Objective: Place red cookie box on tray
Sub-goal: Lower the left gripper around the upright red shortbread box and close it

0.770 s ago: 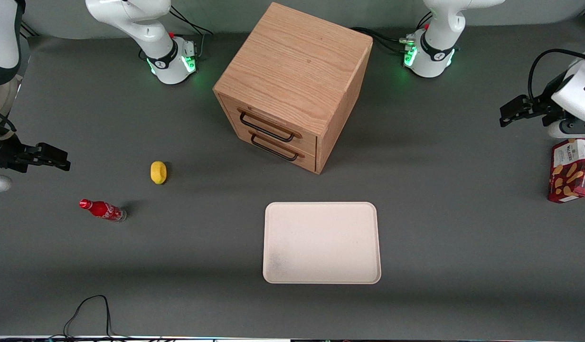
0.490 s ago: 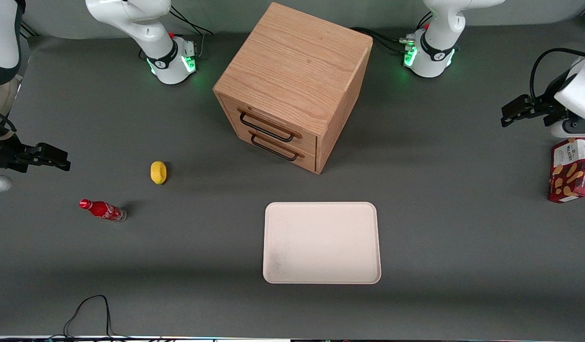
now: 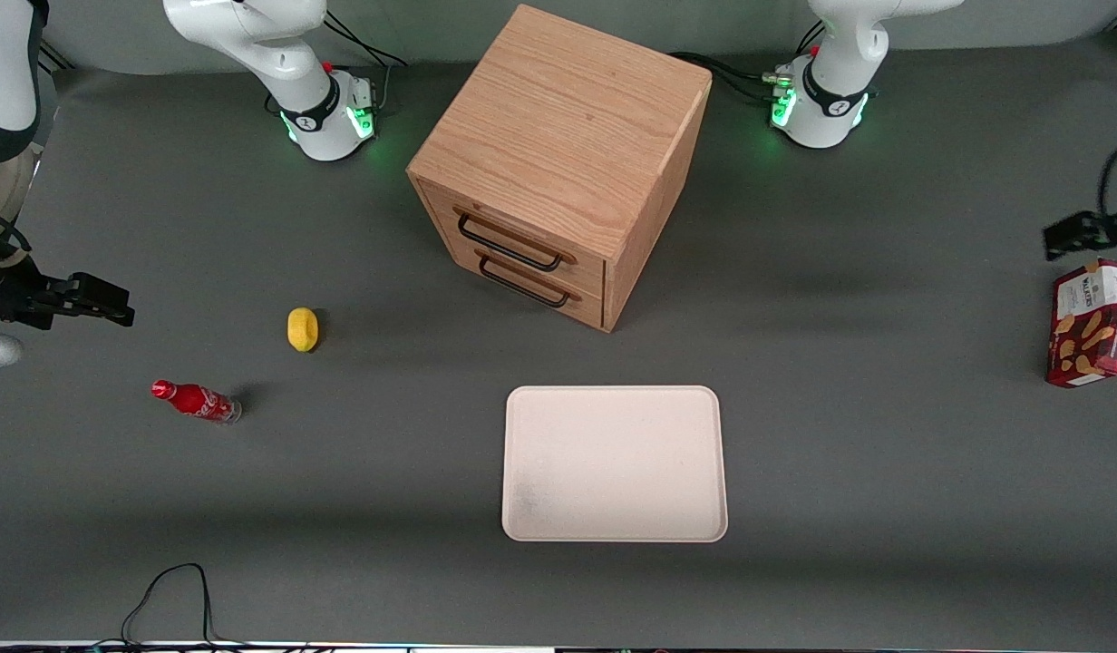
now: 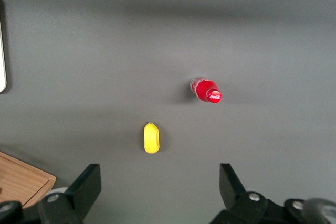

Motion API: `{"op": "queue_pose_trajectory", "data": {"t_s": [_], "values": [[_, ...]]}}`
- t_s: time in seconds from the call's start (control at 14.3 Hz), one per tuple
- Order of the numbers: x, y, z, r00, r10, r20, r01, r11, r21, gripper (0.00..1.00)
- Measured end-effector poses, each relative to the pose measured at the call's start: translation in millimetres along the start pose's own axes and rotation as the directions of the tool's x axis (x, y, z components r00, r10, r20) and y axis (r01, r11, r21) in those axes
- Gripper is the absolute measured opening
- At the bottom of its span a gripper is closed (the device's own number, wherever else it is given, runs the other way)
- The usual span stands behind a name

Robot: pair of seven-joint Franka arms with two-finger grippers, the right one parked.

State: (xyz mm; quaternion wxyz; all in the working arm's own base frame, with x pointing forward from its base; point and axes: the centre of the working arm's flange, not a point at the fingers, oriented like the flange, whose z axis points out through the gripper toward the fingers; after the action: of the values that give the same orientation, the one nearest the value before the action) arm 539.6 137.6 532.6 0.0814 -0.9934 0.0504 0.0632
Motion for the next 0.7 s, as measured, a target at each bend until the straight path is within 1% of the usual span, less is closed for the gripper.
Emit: {"op": "queue_pose_trajectory", "data": {"t_s": [0.21, 0.42, 0.49, 0.63, 0.7], "values": [[-3, -92, 59, 0.996, 0.088, -0.018, -0.088, 0.996, 0.019, 1.0], [-5, -144, 126, 0.988, 0.152, -0.007, -0.152, 0.988, 0.011, 1.0], [-3, -156, 149, 0.984, 0.176, -0.013, -0.176, 0.984, 0.004, 1.0], [2, -175, 195, 0.972, 0.23, -0.054, -0.232, 0.972, -0.025, 1.0], [3, -182, 219, 0.965, 0.254, -0.067, -0.257, 0.966, -0.038, 1.0]]}}
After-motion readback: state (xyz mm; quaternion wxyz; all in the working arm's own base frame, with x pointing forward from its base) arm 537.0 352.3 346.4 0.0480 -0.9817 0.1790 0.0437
